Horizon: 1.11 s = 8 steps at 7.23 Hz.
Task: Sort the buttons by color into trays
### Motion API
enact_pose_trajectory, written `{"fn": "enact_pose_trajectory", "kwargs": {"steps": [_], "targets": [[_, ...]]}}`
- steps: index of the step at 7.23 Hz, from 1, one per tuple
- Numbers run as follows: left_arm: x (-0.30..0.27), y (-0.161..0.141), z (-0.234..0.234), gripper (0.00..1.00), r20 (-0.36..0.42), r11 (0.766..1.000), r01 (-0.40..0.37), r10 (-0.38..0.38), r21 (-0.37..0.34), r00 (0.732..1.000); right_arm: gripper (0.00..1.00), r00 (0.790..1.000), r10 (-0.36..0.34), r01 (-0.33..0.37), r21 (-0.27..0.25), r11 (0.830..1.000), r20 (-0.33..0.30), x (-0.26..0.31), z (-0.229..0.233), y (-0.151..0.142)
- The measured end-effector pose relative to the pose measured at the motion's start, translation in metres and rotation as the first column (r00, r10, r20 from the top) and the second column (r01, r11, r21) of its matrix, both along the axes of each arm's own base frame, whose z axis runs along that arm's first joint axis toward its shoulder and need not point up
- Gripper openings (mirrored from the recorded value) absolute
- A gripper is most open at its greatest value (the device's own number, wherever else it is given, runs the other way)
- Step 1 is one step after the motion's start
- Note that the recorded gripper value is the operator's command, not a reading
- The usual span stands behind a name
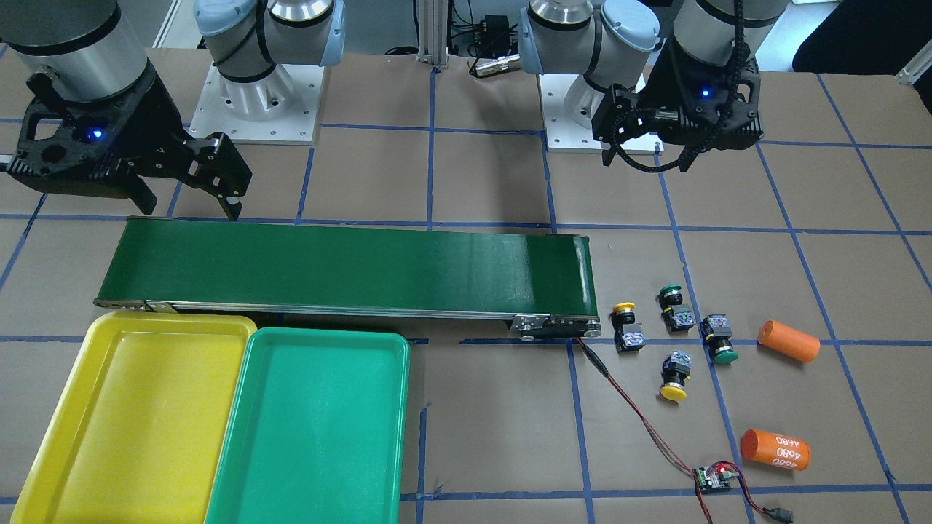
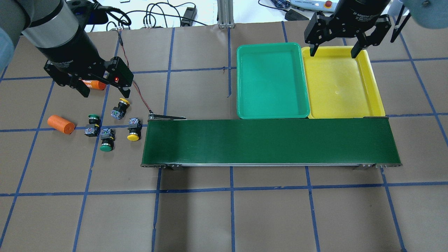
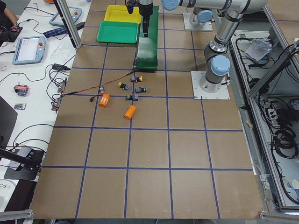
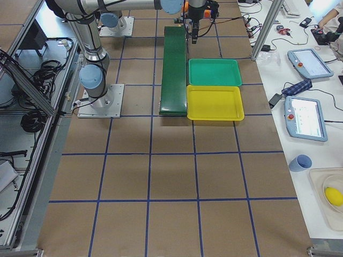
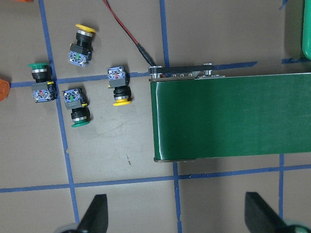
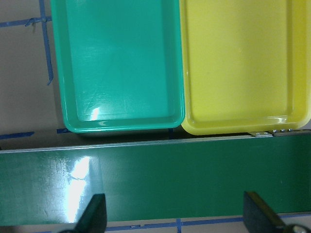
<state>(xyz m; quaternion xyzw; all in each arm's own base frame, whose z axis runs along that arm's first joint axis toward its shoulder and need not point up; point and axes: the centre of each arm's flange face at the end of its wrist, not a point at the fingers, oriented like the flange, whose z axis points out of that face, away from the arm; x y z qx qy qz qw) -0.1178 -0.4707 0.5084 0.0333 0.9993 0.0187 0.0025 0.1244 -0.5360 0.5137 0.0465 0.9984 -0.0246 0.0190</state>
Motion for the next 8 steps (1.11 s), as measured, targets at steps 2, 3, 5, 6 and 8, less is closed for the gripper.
{"fn": "enact_pose_trajectory", "kwargs": {"steps": [2,3,5,6,8], "targets": [[0.0025,-0.0011,-0.0009,1.0,-0.001,1.0,-0.016,0.016,0.0,1.0,1.0,1.0,-0.003,0.003,-0.003,1.0,0.003,0.0005,0.0016,0.0001],[0.0027,-0.0005,0.0001,1.0,-0.003,1.0,-0.02,0.02,-0.002,1.0,1.0,1.0,-0.003,0.003,-0.002,1.0,0.001,0.0001,0.0021,0.0011],[0.0031,-0.0004,0.0005,1.0,-0.003,1.0,-0.018,0.018,-0.002,1.0,1.0,1.0,0.004,-0.004,-0.004,1.0,-0.002,0.002,0.0051,0.0053],[0.0035,-0.0016,-0.0012,1.0,-0.002,1.0,-0.015,0.015,0.0,1.0,1.0,1.0,0.011,-0.011,-0.007,1.0,-0.004,0.0034,0.0066,0.0066],[0.0038,-0.0037,-0.0038,1.0,-0.002,1.0,-0.02,0.02,0.004,1.0,1.0,1.0,0.019,-0.019,-0.01,1.0,-0.024,0.0018,0.0084,0.0066]]}}
